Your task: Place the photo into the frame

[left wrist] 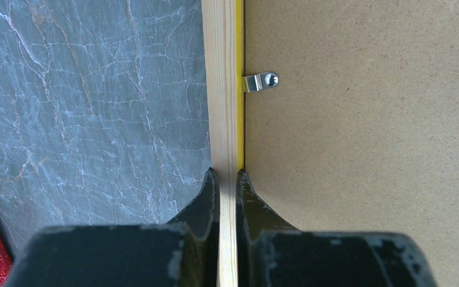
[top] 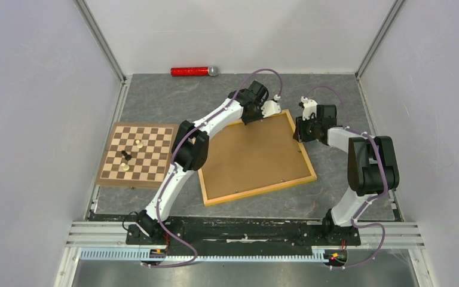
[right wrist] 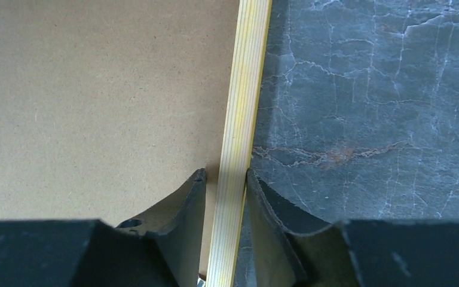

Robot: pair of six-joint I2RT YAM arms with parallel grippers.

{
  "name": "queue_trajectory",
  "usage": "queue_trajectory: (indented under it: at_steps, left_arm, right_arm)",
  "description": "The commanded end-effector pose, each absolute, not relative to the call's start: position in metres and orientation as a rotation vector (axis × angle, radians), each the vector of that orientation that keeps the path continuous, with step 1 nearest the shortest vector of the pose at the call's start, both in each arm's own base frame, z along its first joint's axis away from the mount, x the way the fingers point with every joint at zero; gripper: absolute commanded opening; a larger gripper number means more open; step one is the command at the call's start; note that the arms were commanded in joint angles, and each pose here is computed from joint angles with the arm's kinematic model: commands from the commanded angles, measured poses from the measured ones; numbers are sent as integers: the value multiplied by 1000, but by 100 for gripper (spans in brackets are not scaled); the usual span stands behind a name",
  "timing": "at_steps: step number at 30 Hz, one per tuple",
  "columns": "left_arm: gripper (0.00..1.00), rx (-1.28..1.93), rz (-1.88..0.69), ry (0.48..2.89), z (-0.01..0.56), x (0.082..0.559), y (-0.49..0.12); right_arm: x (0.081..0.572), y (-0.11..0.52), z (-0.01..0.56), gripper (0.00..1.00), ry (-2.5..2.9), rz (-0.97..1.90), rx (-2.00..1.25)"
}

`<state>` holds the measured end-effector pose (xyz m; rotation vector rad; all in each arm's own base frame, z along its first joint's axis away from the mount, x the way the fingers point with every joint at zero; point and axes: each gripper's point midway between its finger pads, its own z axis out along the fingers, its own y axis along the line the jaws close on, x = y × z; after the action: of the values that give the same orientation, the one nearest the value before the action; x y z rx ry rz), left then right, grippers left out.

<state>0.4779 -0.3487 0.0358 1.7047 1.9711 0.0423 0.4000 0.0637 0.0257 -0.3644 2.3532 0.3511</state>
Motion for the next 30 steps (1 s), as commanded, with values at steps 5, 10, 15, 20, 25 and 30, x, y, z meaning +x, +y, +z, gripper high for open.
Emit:
queue_trajectory:
  at_steps: [5,10,15,20,25,30]
  left_arm:
    - [2,1701,-44,1924,38,471,-372]
    - [11,1684,-49,1919,42,472,-374]
    - [32,1649,-37,1910,51,477,-376]
    - [52,1554,-44,1924,69,482,-378]
    - [68,1407,-30,1981,97,483,-372]
    - [74,1227,-5,2097,119,478,-347]
  right_arm:
    - [417,51,36,27,2300,299,-339]
    - [417,27,31,22,2317,240,-271]
    - [413,10,27,16,2334,193,-210]
    - [402,-12,26,12,2344,135,-154]
    - [393,-33,29,8,2342,119,-59]
    - [385,-46,29,4,2341,129,30]
